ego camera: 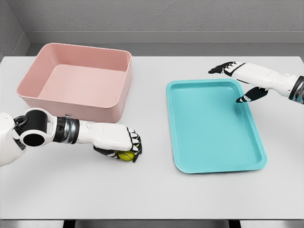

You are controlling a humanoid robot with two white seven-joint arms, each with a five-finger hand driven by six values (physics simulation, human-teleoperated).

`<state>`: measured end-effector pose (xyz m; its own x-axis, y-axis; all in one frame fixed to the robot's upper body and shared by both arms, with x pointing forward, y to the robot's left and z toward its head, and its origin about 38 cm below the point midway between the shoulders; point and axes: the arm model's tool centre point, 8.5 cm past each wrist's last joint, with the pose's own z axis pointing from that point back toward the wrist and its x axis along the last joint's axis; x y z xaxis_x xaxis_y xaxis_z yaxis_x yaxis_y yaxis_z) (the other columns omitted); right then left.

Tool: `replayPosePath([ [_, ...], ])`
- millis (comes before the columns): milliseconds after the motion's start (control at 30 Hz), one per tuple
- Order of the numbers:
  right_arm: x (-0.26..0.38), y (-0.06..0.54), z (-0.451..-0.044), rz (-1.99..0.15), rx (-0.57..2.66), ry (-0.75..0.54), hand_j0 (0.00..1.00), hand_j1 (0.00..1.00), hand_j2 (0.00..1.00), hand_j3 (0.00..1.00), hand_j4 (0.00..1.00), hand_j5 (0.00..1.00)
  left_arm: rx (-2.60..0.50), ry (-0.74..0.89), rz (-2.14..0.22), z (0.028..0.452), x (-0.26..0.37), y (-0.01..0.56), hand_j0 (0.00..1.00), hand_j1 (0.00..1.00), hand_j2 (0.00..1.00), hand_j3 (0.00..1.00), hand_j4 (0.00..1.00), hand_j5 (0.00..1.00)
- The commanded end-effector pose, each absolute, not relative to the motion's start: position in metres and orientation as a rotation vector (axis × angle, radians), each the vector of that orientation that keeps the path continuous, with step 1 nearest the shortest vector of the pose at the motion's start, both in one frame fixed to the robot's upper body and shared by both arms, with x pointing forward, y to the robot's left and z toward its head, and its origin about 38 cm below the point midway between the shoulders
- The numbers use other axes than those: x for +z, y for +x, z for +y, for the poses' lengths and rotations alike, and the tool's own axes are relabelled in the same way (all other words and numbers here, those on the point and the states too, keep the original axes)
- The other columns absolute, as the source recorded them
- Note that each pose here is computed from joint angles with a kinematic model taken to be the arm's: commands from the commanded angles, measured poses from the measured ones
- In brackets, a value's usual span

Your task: Put the tennis from the blue tray into the pink basket with both arms

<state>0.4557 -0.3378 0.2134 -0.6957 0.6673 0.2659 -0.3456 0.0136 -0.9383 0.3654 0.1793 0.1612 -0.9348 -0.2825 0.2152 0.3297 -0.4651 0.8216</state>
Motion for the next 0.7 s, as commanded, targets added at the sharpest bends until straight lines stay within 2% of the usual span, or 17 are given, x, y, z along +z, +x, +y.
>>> replayPosePath([
  [0,0.215,0.456,-0.338,-1.572,1.763,-0.338,1.0,1.0,1.0,1.0,1.0,1.0,-2.414,-0.074,-1.379,0.179,0.163,0.364,0.47,0.47,0.47,0.47,0.47,0.47],
  [333,0.214,0.455,-0.338,-1.571,1.764,-0.335,1.0,1.0,1.0,1.0,1.0,1.0,-2.424,-0.004,-1.446,0.201,0.204,0.362,0.46,0.46,0.46,0.46,0.46,0.46],
  [667,0.214,0.455,-0.338,-1.572,1.765,-0.335,1.0,1.0,1.0,1.0,1.0,1.0,-2.459,0.028,-1.518,0.204,0.233,0.368,0.46,0.46,0.46,0.46,0.46,0.46],
])
